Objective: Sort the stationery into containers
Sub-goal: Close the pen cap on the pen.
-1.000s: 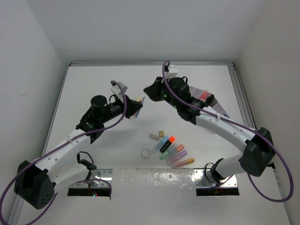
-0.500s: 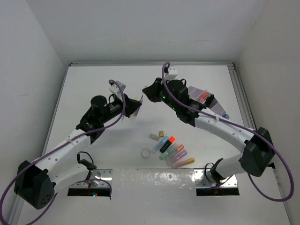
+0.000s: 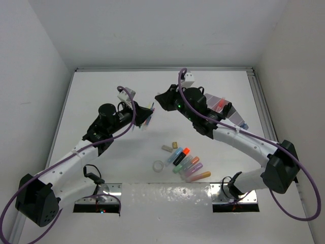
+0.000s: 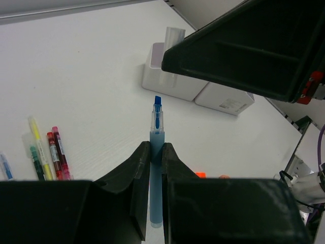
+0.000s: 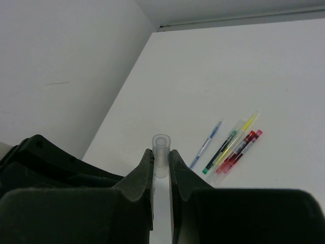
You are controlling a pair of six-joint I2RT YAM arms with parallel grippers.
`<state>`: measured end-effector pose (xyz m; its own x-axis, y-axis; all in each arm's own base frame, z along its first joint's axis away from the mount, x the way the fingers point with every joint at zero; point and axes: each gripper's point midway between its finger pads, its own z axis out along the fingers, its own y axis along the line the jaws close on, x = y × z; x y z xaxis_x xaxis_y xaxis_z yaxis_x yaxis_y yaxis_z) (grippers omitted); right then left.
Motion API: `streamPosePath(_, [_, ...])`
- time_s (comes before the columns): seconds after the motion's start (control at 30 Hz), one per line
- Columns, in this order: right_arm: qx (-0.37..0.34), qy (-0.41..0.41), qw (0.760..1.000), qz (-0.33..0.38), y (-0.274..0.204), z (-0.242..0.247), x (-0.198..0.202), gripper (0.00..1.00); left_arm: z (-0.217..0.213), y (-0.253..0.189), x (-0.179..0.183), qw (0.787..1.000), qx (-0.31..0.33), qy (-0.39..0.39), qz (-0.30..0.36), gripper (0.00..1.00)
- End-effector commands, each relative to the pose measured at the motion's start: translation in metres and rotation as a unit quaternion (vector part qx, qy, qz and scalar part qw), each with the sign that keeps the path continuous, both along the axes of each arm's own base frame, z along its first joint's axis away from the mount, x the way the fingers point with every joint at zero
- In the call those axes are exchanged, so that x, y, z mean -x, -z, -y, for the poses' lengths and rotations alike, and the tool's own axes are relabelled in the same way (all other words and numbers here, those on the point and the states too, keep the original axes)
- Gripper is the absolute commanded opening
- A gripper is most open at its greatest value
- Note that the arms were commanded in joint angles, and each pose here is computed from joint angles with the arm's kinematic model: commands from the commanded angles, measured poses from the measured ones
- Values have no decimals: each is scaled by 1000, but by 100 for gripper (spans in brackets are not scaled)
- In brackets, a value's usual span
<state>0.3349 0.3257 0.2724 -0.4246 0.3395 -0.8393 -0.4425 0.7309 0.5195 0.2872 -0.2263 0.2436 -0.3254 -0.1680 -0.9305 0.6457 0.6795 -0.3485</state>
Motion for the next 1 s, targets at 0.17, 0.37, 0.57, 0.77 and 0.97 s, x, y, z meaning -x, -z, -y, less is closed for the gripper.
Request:
streamPosePath(0.17, [-48, -15, 998, 30, -32, -9, 9, 0, 1, -10, -3, 1000, 15, -4, 13, 0])
streamPosePath(0.37, [-47, -25, 998, 25, -26, -18, 10, 0, 1, -10, -3, 1000, 15, -3, 14, 0])
streamPosePath(0.57, [-37, -27, 999, 22, -19, -19, 10, 0, 1, -9, -3, 1000, 14, -4, 14, 0])
streamPosePath(0.77, [-21, -15, 999, 32, -17, -14, 7, 0, 0, -5, -1, 1000, 12, -3, 8, 0])
streamPosePath(0.97, [-12, -17, 999, 30, -10, -15, 4, 0, -1, -7, -3, 1000, 11, -7, 13, 0])
